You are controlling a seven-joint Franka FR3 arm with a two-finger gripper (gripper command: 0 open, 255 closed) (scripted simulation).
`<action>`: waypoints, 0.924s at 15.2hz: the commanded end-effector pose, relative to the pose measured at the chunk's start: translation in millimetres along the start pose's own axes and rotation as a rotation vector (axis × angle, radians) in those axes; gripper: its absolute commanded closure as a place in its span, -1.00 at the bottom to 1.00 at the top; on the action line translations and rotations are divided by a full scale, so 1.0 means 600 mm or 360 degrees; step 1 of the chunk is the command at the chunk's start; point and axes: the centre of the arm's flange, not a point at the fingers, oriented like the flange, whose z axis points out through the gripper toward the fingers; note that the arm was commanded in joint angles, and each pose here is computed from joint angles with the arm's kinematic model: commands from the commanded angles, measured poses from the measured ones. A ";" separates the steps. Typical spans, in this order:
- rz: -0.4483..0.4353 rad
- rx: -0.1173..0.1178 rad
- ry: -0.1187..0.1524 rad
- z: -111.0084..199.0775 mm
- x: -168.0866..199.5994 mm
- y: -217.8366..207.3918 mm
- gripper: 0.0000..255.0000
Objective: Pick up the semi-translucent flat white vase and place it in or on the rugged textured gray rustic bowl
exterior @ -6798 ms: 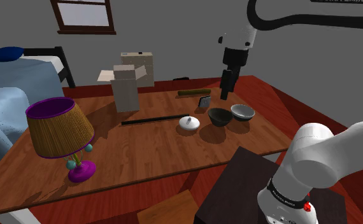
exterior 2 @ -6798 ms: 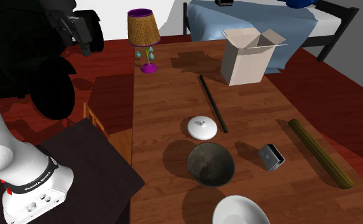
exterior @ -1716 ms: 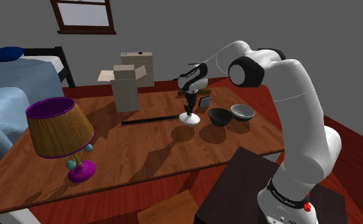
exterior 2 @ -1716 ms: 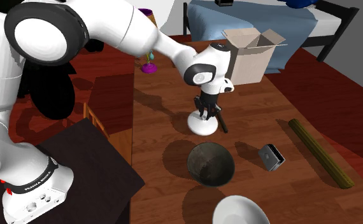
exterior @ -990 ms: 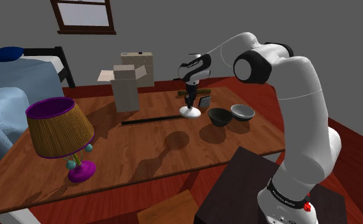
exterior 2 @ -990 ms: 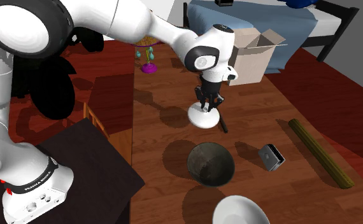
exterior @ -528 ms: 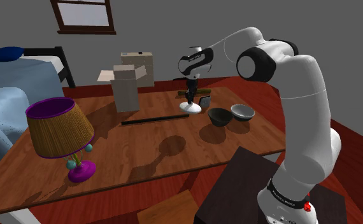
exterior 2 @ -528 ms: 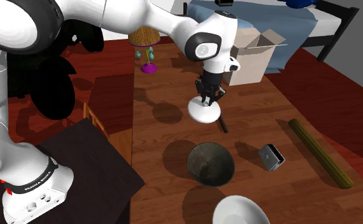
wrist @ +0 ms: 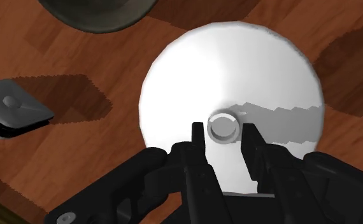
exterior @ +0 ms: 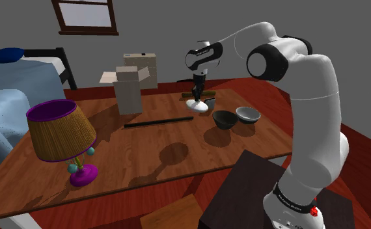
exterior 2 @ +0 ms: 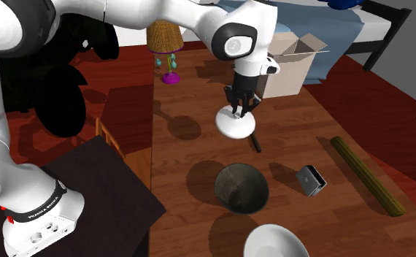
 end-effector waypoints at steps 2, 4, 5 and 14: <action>0.0000 0.0000 0.0000 -0.014 -0.047 0.039 1.00; 0.0000 0.0000 0.0000 -0.022 -0.081 0.066 1.00; 0.0000 0.0000 0.0000 -0.026 -0.098 0.080 1.00; 0.0000 0.0000 0.0000 -0.063 -0.251 0.200 1.00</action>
